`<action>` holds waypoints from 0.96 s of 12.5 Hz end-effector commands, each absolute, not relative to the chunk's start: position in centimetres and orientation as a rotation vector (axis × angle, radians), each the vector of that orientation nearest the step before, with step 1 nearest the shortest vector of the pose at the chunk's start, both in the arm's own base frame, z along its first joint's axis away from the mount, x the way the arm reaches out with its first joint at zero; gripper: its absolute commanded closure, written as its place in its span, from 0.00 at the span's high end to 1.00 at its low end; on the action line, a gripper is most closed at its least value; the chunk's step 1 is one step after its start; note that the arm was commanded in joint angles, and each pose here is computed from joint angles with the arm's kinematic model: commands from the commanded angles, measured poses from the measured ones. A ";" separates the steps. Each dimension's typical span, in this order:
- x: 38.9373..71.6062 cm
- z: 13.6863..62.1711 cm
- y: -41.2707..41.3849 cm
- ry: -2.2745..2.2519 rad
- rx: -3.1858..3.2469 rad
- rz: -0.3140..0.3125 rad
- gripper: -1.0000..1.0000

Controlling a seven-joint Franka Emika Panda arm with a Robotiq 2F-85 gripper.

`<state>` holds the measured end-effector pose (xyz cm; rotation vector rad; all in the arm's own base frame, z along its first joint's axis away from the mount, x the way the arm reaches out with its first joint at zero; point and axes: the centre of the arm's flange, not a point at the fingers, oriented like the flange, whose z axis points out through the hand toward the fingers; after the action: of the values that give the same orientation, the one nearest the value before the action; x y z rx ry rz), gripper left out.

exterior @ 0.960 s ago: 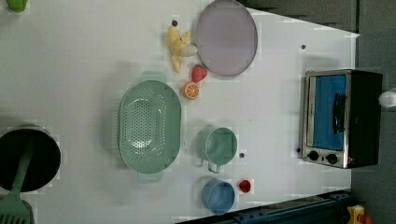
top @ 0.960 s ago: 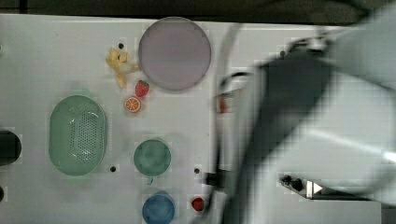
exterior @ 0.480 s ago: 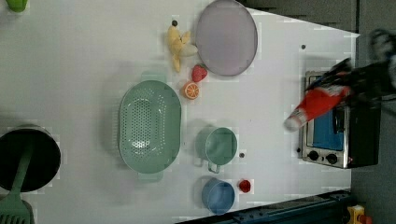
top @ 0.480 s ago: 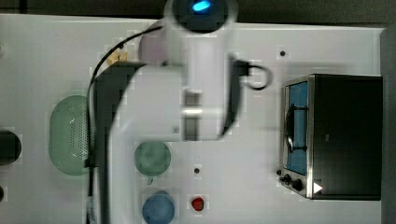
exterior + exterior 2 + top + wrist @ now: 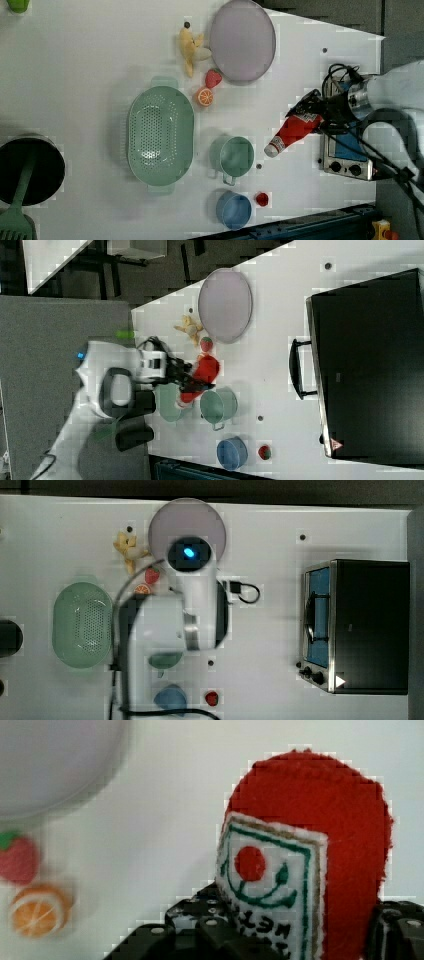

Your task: Pick Ketchup from oven and place it on table.

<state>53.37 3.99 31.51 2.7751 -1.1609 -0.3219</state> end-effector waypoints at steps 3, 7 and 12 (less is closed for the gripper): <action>52.6 24.4 -1.4 -1.310 2.740 -0.180 0.67; 52.3 20.0 -1.4 -1.302 2.726 -0.175 1.00; 54.5 28.5 -1.1 -1.419 2.764 0.004 1.00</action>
<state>50.90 -3.10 19.33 2.6758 -1.3593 -0.2474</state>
